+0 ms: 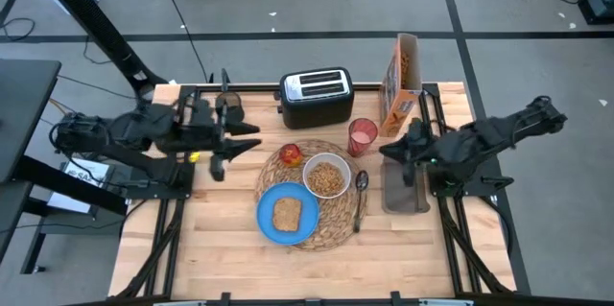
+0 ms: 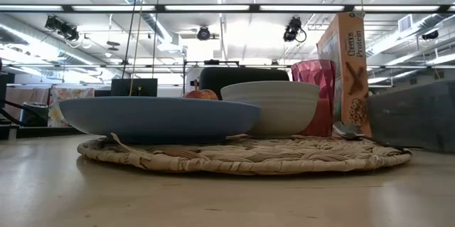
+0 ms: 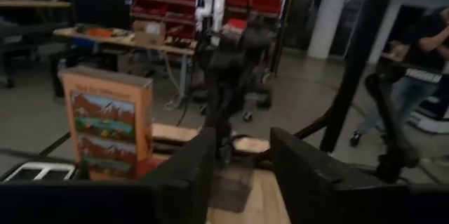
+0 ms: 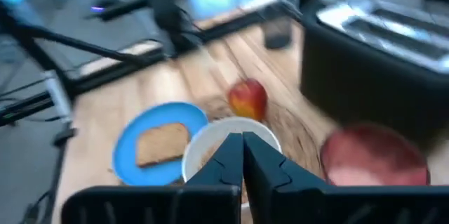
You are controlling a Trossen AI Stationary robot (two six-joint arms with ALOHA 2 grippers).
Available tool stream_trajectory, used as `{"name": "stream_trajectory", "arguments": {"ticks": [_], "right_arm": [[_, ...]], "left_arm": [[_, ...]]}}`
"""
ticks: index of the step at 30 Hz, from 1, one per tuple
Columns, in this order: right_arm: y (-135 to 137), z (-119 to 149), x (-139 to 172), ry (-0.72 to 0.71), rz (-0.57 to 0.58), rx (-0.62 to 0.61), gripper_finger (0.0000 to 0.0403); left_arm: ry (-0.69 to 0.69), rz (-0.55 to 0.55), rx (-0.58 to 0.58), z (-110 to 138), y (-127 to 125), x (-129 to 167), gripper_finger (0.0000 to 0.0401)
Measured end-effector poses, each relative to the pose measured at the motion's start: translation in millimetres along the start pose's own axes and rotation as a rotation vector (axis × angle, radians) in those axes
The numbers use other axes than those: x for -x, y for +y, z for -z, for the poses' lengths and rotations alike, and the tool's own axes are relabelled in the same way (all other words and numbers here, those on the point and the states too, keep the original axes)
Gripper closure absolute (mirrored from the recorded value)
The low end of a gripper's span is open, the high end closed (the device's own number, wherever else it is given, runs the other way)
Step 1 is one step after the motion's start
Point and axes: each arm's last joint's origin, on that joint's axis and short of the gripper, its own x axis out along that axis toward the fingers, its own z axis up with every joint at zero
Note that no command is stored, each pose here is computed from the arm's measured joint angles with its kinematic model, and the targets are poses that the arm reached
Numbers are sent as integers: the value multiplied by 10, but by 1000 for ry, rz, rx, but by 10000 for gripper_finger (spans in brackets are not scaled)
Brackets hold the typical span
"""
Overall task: Arrange a breakfast setting
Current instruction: Return to Home Position
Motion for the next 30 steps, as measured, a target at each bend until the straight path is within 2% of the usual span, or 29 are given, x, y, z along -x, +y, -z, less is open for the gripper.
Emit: {"name": "stream_trajectory", "arguments": {"ticks": [6,9,14,20,30], "right_arm": [[-106,17,148,-105,-177,94,393],[-172,102,162,-147,-217,110,398],[-281,293,155,-237,-267,127,399],[-383,486,144,-268,-311,115,400],[-586,651,50,-294,-311,118,401]], "left_arm": [[54,-72,-20,104,131,-229,351],[78,-110,-29,153,197,-326,391],[100,-155,-60,193,287,-408,389],[129,-173,-94,271,354,-461,396],[96,-173,-64,930,502,-311,396]]}}
